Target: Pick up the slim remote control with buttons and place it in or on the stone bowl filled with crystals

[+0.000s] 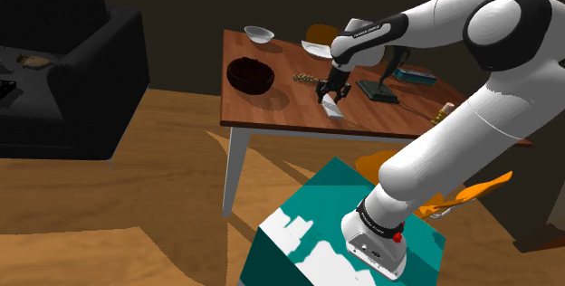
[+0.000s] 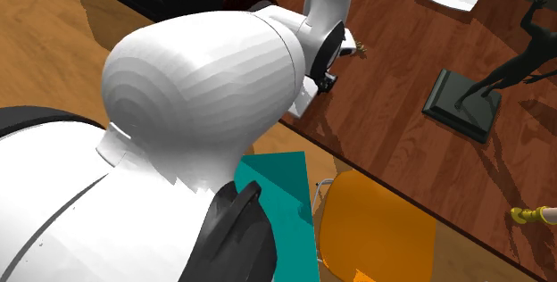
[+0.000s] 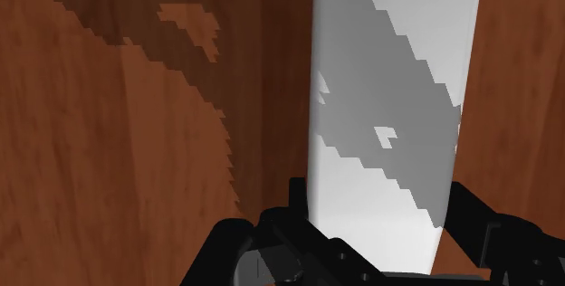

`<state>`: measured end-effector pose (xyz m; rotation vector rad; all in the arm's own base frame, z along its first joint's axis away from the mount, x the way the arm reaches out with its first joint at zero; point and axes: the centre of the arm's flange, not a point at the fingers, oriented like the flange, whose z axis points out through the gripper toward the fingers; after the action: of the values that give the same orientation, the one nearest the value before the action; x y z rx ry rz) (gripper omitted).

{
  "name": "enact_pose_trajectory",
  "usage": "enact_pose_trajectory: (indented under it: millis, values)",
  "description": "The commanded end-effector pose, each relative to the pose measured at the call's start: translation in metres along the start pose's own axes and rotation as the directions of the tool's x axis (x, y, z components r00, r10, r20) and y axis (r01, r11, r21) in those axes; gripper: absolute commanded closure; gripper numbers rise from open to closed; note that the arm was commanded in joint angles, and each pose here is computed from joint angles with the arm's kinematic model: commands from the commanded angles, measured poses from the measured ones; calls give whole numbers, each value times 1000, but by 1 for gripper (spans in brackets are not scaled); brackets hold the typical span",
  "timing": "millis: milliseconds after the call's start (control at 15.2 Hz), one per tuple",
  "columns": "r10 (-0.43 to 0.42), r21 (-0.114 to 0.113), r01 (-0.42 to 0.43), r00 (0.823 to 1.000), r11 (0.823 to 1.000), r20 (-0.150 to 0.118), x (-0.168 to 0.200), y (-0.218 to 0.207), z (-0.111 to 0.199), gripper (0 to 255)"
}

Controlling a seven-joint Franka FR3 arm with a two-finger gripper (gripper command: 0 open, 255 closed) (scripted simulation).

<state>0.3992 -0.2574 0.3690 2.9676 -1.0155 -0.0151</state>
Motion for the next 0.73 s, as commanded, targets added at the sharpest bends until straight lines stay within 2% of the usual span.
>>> enact_pose_trajectory:
  millis: [0, 660]
  values:
    - [0, 0, 0, 1000, 1000, 0, 1, -1, -11, 255]
    - [0, 0, 0, 1000, 1000, 0, 1, -1, -64, 255]
